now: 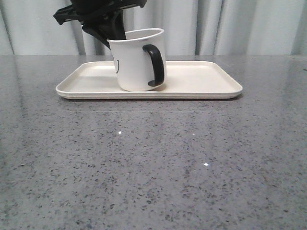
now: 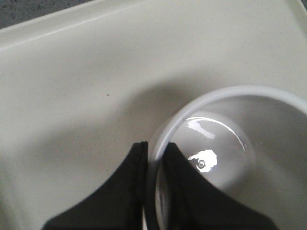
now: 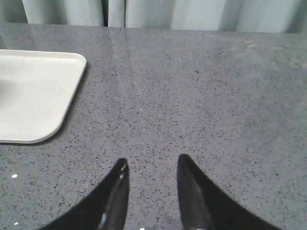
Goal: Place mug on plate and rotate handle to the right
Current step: 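Carry the mug over the cream tray and lower it onto the tray, then open the left gripper and lift it away from the mug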
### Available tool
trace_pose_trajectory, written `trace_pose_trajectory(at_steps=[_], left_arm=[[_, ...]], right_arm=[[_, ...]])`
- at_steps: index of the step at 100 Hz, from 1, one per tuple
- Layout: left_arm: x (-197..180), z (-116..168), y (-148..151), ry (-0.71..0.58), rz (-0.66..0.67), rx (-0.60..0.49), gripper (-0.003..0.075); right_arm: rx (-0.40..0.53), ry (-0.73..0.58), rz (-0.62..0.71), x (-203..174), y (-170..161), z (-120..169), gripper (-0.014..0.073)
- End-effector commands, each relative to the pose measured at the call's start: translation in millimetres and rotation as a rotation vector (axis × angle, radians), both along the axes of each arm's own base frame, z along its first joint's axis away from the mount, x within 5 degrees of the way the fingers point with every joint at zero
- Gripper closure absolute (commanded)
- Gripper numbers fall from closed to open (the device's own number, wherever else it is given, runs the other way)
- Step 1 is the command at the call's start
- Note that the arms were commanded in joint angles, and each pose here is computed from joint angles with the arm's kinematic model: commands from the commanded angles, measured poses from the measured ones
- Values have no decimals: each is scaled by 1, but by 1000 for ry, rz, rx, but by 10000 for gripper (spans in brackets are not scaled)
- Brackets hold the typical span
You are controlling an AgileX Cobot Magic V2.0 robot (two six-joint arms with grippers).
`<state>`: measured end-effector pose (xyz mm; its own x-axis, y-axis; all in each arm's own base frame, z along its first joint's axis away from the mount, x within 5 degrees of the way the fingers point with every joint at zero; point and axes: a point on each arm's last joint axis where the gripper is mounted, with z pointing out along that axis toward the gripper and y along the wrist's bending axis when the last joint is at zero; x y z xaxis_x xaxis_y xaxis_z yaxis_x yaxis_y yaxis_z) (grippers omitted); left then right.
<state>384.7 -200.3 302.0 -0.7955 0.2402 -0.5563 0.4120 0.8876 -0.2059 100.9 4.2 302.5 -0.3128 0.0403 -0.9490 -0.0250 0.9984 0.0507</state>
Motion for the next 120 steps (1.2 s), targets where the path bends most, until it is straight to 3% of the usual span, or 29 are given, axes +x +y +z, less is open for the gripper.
trace_pose_trajectory(at_steps=[1,29,53,85,120], left_arm=[[-6,38,-2,-120,12,-83,716],[-6,38,-2,-124,13,-85,458],[-6,40,-2,-132,14,-89,360],[-24,80,7,-248,-1,-128,351],[-71,130,34,-388,-2,-130,351]], right_arm=[[-6,-99,-7,3,-1,18,329],[-7,-81,-7,3,-1,16,329],[-7,-80,-7,3,-1,16,329],[-7,-79,-7,3,-1,15,329],[-2,-101,-7,3,-1,18,329]])
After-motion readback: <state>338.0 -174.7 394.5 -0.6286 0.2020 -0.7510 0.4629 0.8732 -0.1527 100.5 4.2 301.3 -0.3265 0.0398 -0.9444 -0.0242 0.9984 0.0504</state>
